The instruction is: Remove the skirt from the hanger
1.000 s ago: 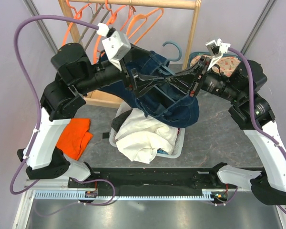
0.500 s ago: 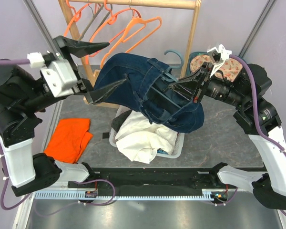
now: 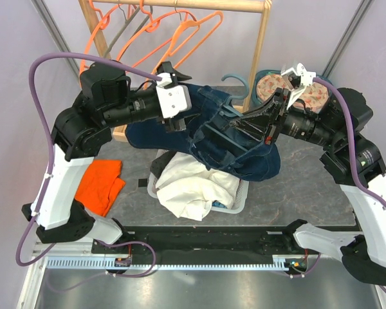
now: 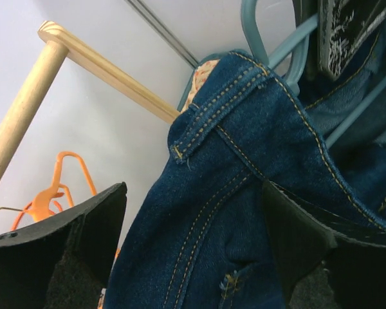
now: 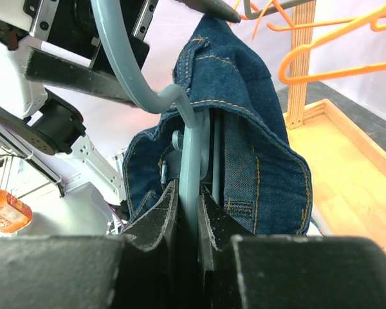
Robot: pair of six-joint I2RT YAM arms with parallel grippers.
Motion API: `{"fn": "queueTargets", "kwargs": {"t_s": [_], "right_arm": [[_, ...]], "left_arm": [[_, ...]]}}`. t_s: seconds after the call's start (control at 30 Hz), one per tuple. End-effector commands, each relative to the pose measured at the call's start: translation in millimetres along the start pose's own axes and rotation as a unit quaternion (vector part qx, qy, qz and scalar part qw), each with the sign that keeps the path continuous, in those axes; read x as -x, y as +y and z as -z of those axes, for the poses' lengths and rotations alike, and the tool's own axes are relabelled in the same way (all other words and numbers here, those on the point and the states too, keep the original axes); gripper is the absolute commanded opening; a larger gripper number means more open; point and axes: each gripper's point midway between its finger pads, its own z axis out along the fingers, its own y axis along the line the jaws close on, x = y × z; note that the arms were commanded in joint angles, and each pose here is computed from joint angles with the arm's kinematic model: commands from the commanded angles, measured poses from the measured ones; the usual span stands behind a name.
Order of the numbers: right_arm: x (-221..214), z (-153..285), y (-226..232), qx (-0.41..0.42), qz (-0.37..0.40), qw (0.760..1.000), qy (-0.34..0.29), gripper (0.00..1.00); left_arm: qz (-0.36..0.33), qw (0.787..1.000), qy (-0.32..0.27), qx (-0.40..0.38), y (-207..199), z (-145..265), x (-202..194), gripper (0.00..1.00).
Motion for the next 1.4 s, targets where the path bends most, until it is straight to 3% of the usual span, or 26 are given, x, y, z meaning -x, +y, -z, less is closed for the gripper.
{"fn": "queueTargets", "kwargs": {"t_s": [0.0,0.1,0.4,0.47,0.5,0.53,0.6,0.7,0.87,0.93,1.13,1.23,1.37], "right_arm": [[43.2,17.3,32.1,0.037,0.065,0.995,-0.067,0.0],[43.7,16.3,31.4,0.037,0.065,0.995,-0.067,0.0],[34.1,7.7,19.7,0.029,0.054,0.996,-0.063,0.03],[32.6,4.6,17.0,0.029,0.052,0.996,-0.064,0.14],[31.1,2.8,14.3,0.026,0.051,0.996,-0.062,0.24],[29.3,1.2,10.8,0.02,0.05,0.997,-0.06,0.41],[24.1,-3.2,3.3,0.012,0.052,0.997,-0.047,0.55],[16.3,-0.8,-9.8,-0.021,0.074,0.997,-0.018,0.64],[13.5,12.2,-15.9,-0.052,0.117,0.992,0.007,0.65],[22.0,22.0,-26.0,-0.104,0.131,0.986,0.006,0.65],[52.9,60.8,-64.3,-0.258,0.205,0.944,-0.027,0.68],[57.6,67.9,-66.5,-0.276,0.21,0.937,-0.033,0.71],[61.0,62.0,-41.2,-0.213,0.221,0.951,-0.046,0.73]], "left_arm": [[-0.045,0.999,-0.002,0.007,4.4,7.4,2.9,0.57],[-0.041,0.999,0.001,0.0,1.7,3.1,-0.8,0.02],[-0.042,0.999,-0.009,-0.001,1.1,9.4,6.6,0.02],[-0.04,0.999,-0.013,0.002,2.4,11.8,10.2,0.02],[-0.042,0.999,-0.014,0.003,3.4,11.7,11.2,0.02],[-0.045,0.999,-0.019,0.009,6.3,14.8,15.9,0.02],[-0.051,0.998,-0.022,0.018,10.1,17.9,19.4,0.02],[-0.06,0.998,-0.02,0.03,14.5,22.9,21.1,0.02],[-0.071,0.996,-0.028,0.04,15.5,30.1,25.1,0.02],[-0.07,0.996,-0.028,0.042,15.7,32.0,25.6,0.02],[-0.07,0.996,-0.035,0.044,13.9,39.8,30.1,0.02],[-0.072,0.996,-0.033,0.049,15.0,42.6,30.2,0.02],[-0.078,0.995,-0.029,0.048,12.2,45.3,27.2,0.02]]}}
